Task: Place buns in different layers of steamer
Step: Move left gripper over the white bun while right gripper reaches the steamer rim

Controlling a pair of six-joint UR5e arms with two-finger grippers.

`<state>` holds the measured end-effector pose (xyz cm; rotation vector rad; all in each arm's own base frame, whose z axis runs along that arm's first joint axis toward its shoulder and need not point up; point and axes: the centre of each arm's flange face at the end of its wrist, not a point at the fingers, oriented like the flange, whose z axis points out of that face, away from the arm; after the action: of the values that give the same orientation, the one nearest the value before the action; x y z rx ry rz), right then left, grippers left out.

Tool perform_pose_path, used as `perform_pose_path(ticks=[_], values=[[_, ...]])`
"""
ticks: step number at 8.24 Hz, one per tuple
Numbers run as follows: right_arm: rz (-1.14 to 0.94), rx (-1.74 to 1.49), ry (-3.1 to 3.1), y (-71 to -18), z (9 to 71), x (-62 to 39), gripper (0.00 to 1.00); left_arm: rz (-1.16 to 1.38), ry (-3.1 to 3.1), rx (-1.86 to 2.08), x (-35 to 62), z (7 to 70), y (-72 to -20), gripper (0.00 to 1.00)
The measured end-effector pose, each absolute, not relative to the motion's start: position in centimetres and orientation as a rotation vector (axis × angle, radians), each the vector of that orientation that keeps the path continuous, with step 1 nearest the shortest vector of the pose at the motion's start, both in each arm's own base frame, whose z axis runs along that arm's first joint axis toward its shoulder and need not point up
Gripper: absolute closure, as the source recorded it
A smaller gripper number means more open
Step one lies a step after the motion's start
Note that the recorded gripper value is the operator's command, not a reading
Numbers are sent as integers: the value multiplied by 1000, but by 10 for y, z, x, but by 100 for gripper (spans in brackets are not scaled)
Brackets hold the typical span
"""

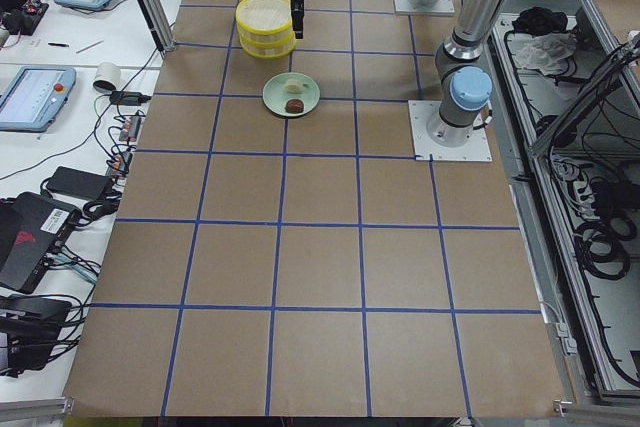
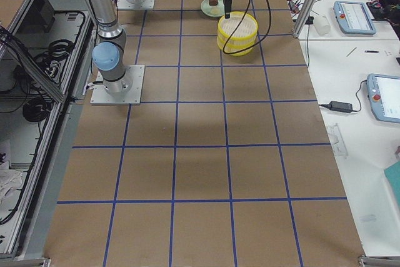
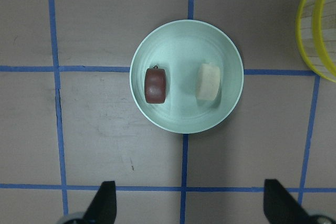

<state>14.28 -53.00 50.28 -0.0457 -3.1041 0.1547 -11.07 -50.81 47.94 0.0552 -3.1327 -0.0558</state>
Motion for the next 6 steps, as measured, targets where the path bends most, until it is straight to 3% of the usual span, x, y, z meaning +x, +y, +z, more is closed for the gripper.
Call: perform_pose_path(ticks=[6], values=[[159, -41, -3128, -542, 485, 145, 0, -12, -3124, 42, -108, 438, -547, 0]])
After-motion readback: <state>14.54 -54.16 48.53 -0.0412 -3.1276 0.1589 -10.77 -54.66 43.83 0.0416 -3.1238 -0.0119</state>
